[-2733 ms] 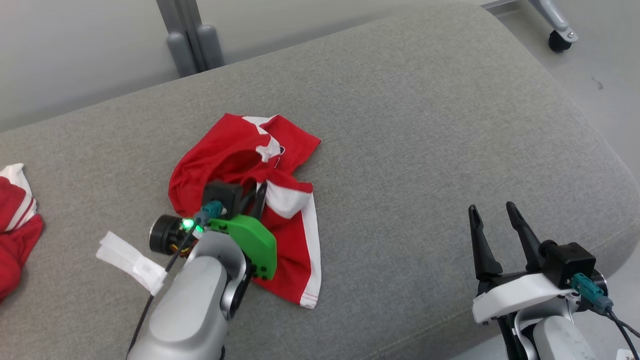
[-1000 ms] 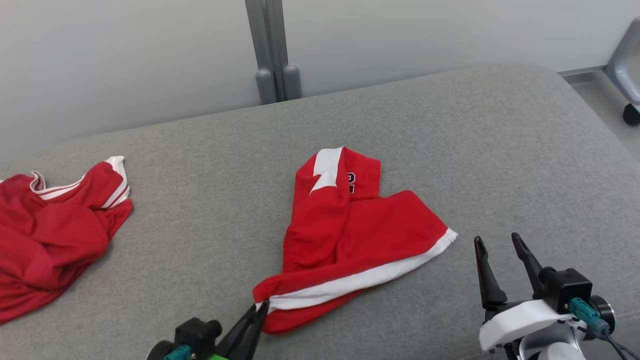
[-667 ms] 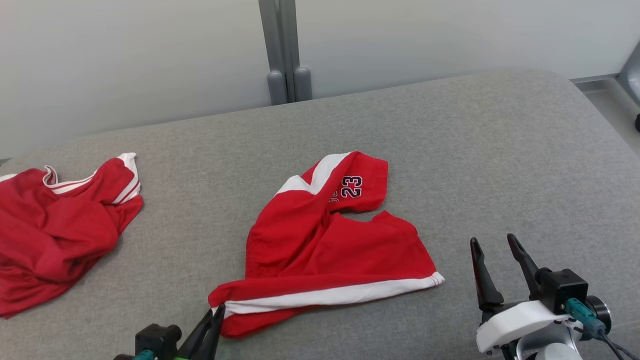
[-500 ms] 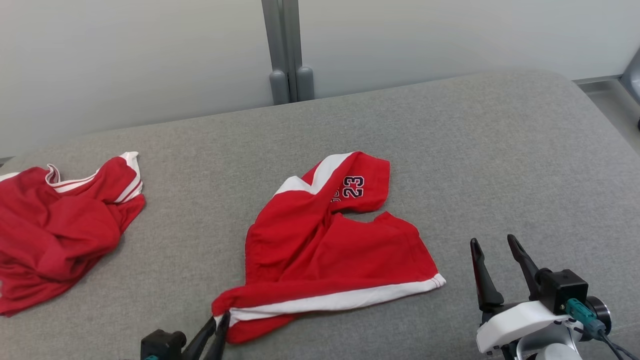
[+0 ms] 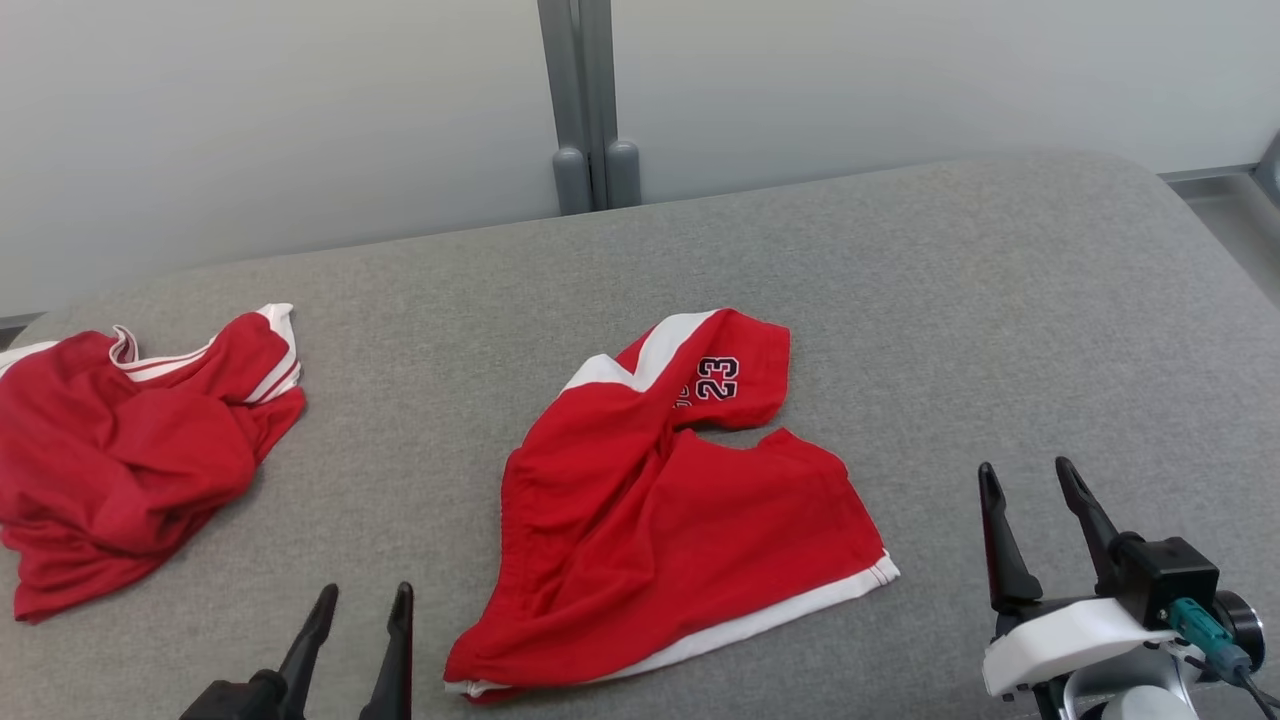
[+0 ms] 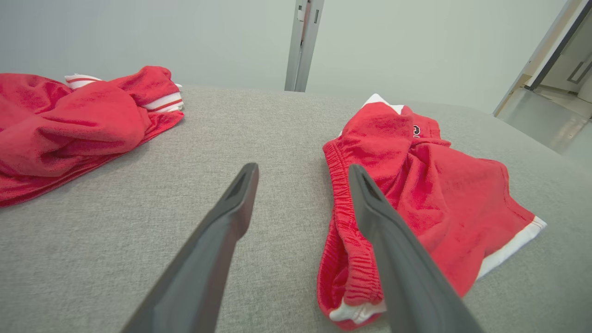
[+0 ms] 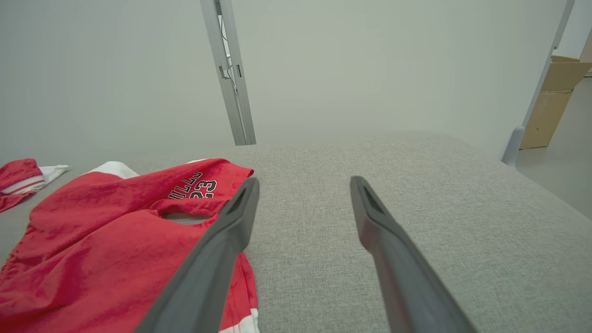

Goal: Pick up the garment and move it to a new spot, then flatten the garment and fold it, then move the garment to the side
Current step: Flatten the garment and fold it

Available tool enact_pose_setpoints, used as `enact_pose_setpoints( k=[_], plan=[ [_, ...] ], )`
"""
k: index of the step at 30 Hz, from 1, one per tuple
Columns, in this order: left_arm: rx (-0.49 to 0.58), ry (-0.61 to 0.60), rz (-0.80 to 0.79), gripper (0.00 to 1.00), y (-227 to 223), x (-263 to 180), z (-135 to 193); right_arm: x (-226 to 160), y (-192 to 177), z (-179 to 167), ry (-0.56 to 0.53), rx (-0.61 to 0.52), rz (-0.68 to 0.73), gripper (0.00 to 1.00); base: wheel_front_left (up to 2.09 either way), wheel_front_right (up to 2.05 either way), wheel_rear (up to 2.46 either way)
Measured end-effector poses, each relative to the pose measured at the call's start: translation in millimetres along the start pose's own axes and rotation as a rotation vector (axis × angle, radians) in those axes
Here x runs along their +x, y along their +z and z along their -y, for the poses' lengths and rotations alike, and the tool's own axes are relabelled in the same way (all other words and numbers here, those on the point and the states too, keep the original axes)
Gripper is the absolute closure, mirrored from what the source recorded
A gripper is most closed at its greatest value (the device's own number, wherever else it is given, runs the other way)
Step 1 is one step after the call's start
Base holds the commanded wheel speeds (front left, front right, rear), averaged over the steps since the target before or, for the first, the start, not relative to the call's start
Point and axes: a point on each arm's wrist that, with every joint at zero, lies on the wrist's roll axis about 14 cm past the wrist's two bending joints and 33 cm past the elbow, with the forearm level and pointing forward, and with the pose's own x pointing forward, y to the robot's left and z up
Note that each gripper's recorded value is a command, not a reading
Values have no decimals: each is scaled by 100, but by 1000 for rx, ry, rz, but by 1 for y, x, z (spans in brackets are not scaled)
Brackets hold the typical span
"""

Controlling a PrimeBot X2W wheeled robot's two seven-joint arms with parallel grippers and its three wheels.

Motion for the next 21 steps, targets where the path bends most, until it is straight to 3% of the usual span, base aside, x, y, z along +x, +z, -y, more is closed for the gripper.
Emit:
enact_pose_setpoints(
  k=[8,21],
  plan=[
    [47,87,111,0,29,-10,-11,-6,-6,2,7,-48,-22,0,0,0,0],
    [56,133,80,0,16,-27,-14,-15,-10,-2,23,-70,-37,0,0,0,0]
  ],
)
